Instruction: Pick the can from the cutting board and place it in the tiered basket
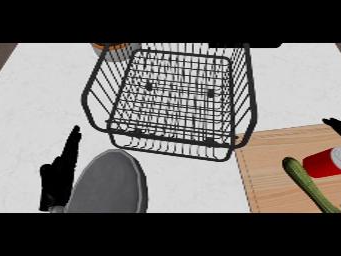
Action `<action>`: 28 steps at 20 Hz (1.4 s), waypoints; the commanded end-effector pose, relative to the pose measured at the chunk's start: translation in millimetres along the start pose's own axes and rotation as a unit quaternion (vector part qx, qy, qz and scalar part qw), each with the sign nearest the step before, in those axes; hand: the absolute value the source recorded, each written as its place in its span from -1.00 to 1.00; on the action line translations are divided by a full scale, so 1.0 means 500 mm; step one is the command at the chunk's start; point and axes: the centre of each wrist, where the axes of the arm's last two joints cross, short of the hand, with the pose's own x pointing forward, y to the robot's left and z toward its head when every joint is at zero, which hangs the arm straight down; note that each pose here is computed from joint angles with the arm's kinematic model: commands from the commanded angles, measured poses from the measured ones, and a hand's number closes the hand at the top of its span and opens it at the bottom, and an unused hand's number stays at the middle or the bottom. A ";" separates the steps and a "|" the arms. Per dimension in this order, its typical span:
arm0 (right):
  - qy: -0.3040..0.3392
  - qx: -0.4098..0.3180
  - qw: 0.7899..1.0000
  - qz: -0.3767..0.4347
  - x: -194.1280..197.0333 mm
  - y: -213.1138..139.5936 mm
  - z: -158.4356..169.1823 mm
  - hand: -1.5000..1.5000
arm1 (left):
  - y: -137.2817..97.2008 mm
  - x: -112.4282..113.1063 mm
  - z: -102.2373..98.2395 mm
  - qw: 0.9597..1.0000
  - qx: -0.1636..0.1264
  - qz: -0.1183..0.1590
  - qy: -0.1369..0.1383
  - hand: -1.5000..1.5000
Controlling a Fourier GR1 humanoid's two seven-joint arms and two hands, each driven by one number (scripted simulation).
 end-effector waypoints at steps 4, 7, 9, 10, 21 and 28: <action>0.009 0.020 1.000 0.013 -0.023 0.039 -0.024 -1.00 | -0.014 0.008 0.020 0.999 -0.009 0.009 0.038 0.00; 0.019 0.035 0.999 0.020 0.008 0.012 -0.039 -1.00 | -0.006 -0.031 -0.014 0.999 -0.012 0.004 0.037 0.00; 0.017 0.040 0.999 0.003 -0.015 -0.002 -0.043 -1.00 | -0.037 -0.029 0.010 0.999 -0.013 0.004 0.038 0.00; 0.028 0.053 0.998 -0.002 -0.040 0.006 -0.037 -1.00 | 0.019 -0.025 0.032 0.999 -0.002 0.004 0.032 0.00; 0.028 0.060 0.998 -0.006 -0.072 0.085 -0.098 -1.00 | -0.015 -0.025 0.006 0.999 -0.005 0.003 0.050 0.00; -0.021 0.054 0.998 -0.009 -0.063 0.118 -0.085 1.00 | -0.026 0.006 -0.023 0.999 -0.004 -0.008 0.032 0.00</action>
